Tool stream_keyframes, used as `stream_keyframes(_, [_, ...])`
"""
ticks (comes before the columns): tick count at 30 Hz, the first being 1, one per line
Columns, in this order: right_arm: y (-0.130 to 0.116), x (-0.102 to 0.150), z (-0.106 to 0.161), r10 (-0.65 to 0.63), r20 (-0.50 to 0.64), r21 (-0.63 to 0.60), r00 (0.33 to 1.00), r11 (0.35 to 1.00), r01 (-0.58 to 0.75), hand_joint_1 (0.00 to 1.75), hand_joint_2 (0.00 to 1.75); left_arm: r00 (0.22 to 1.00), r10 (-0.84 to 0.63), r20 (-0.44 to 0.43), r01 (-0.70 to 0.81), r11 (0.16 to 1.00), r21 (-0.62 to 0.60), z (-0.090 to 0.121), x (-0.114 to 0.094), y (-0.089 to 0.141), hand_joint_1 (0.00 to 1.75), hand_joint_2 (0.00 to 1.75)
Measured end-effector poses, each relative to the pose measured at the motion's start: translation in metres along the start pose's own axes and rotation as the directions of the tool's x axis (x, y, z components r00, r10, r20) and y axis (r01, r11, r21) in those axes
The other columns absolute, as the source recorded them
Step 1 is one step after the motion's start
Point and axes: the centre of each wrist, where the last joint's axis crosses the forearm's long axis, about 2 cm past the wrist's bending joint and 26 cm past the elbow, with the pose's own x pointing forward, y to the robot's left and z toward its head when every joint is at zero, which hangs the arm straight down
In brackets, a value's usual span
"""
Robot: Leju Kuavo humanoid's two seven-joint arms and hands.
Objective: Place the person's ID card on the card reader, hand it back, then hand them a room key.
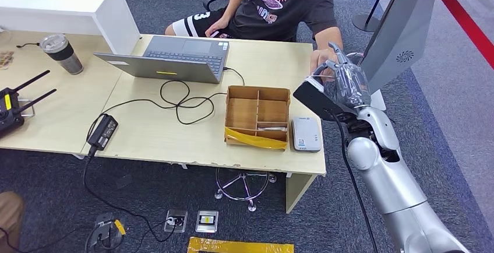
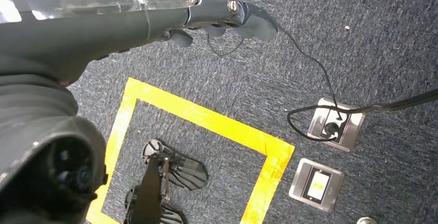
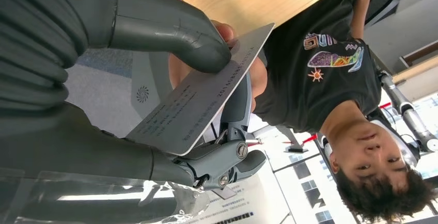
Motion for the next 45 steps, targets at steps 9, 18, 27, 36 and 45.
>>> stream_keyframes(9, [0.0, 0.0, 0.0, 0.0, 0.005, -0.008, 1.0, 1.0, 0.0, 1.75, 1.75, 1.0, -0.001, -0.001, 0.001, 1.0, 0.003, 0.0, -0.001, 0.0, 0.0, 0.0])
stream_keyframes(18, [-0.002, -0.002, 0.0, -0.002, 0.006, -0.024, 1.0, 1.0, 0.002, 1.75, 1.75, 1.0, -0.003, -0.002, 0.003, 1.0, 0.009, 0.0, -0.001, 0.001, 0.0, 0.0])
stream_keyframes(27, [0.005, -0.017, 0.011, 0.005, -0.05, -0.119, 0.999, 0.993, -0.011, 1.75, 1.75, 1.0, -0.015, 0.0, 0.015, 1.0, 0.009, 0.0, -0.001, 0.0, 0.0, 0.0])
stream_keyframes(36, [0.033, -0.066, 0.047, -0.064, -0.215, -0.14, 0.975, 0.99, 0.034, 1.75, 1.75, 1.0, -0.017, 0.001, 0.017, 1.0, 0.015, 0.0, -0.001, 0.001, 0.0, 0.0])
stream_keyframes(45, [0.049, -0.084, 0.067, -0.104, -0.328, -0.101, 0.939, 0.992, 0.074, 1.75, 1.75, 1.0, -0.016, 0.002, 0.016, 1.0, 0.019, 0.0, 0.0, 0.002, 0.0, 0.0])
